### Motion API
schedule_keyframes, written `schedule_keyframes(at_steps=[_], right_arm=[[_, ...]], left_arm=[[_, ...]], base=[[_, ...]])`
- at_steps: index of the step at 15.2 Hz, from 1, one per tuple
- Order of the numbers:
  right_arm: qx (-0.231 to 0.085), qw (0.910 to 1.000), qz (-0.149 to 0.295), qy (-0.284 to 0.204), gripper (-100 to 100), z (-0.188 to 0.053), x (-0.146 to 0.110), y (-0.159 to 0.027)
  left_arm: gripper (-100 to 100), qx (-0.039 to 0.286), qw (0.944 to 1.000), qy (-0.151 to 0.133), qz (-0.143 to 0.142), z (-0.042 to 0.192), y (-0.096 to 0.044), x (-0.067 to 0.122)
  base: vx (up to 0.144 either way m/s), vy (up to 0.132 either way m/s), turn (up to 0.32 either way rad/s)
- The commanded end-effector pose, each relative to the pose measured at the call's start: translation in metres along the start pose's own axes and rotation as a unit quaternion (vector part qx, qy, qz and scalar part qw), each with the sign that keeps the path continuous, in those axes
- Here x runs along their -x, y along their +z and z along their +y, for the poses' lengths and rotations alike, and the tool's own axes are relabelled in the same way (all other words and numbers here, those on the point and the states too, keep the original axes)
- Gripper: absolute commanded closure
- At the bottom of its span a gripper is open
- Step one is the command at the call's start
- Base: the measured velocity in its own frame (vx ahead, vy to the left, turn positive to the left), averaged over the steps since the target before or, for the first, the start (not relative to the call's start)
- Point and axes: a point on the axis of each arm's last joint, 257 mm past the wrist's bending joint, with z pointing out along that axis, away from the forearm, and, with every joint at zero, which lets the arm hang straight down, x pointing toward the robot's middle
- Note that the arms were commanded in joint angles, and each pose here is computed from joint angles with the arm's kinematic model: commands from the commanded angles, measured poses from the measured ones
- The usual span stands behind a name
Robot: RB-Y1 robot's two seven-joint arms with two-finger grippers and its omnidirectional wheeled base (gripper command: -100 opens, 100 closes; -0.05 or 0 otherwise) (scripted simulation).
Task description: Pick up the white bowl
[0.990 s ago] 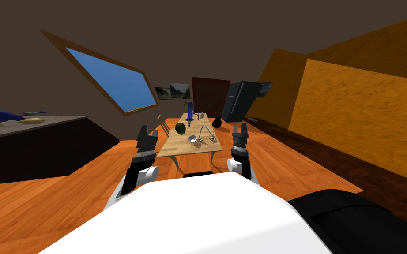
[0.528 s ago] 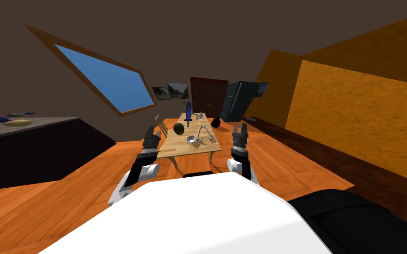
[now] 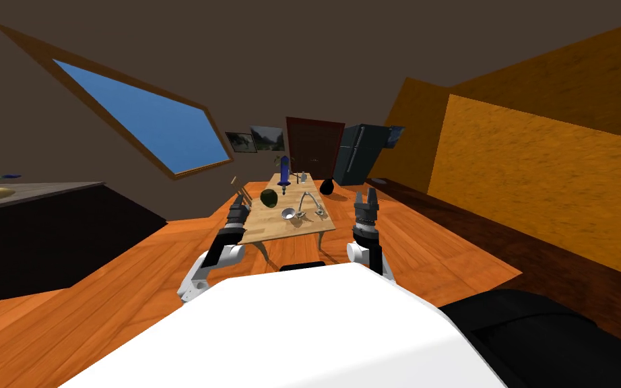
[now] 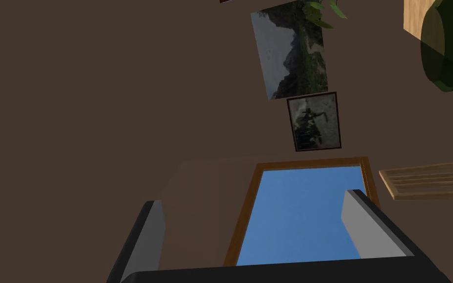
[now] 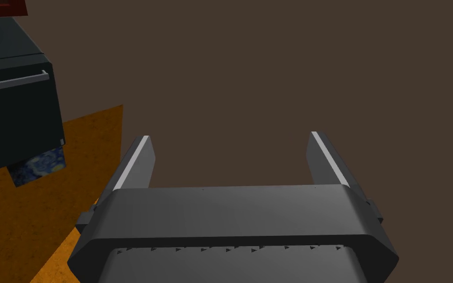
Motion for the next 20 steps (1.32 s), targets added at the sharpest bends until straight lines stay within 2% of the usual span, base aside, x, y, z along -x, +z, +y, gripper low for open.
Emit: schedule_keyframes(at_steps=[1, 3, 4, 5, 6, 8, 9, 11, 12, 15, 16, 17, 19, 20], right_arm=[[0.000, 1.0000, 0.000, 0.000, 0, 0.000, 0.000, 0.000], [0.000, 1.0000, 0.000, 0.000, 0, 0.000, 0.000, 0.000], [0.000, 1.0000, 0.000, 0.000, 0, 0.000, 0.000, 0.000], [0.000, 1.0000, 0.000, 0.000, 0, 0.000, 0.000, 0.000], [0.000, 1.0000, 0.000, 0.000, 0, 0.000, 0.000, 0.000], [0.000, 1.0000, 0.000, 0.000, 0, 0.000, 0.000, 0.000], [0.000, 1.0000, 0.000, 0.000, 0, 0.000, 0.000, 0.000], [0.000, 1.0000, 0.000, 0.000, 0, 0.000, 0.000, 0.000], [0.000, 1.0000, 0.000, 0.000, 0, 0.000, 0.000, 0.000], [0.000, 1.0000, 0.000, 0.000, 0, 0.000, 0.000, 0.000], [0.000, 1.0000, 0.000, 0.000, 0, 0.000, 0.000, 0.000], [0.000, 1.0000, 0.000, 0.000, 0, 0.000, 0.000, 0.000], [0.000, 1.0000, 0.000, 0.000, 0, 0.000, 0.000, 0.000], [0.000, 1.0000, 0.000, 0.000, 0, 0.000, 0.000, 0.000]], left_arm=[[-100, 0.033, 0.9994, 0.000, 0.000, 0.024, 0.004, 0.001], [-100, 0.044, 0.9991, 0.000, 0.001, 0.030, 0.004, 0.001], [-100, 0.066, 0.9978, -0.001, 0.000, 0.046, 0.008, 0.002], [-100, 0.072, 0.9974, -0.001, 0.000, 0.050, 0.008, 0.002], [-100, 0.089, 0.9960, -0.003, -0.001, 0.063, 0.012, 0.003], [-100, 0.102, 0.9948, -0.003, -0.001, 0.070, 0.011, 0.002], [-100, 0.121, 0.9926, -0.005, -0.002, 0.085, 0.014, 0.003], [-100, 0.132, 0.9913, -0.005, -0.002, 0.090, 0.013, 0.003], [-100, 0.155, 0.9879, -0.008, -0.004, 0.107, 0.015, 0.003], [-100, 0.192, 0.9813, -0.011, -0.005, 0.130, 0.014, 0.003], [-100, 0.193, 0.9812, -0.011, -0.005, 0.131, 0.014, 0.003], [-100, 0.214, 0.9766, -0.015, -0.007, 0.146, 0.015, 0.003], [-100, 0.223, 0.9746, -0.015, -0.007, 0.150, 0.013, 0.002], [-100, 0.242, 0.9700, -0.019, -0.009, 0.164, 0.015, 0.002]], base=[[0.012, -0.023, -0.069], [0.010, -0.019, -0.040], [0.010, -0.021, -0.057], [0.011, -0.022, -0.064], [0.013, -0.026, -0.067], [0.013, -0.020, -0.045], [0.013, -0.018, -0.059], [0.012, -0.016, -0.044], [0.010, -0.019, -0.055], [0.013, -0.022, -0.080], [0.012, -0.018, -0.007], [0.014, -0.021, -0.053], [0.012, -0.016, -0.046], [0.011, -0.018, -0.052]])
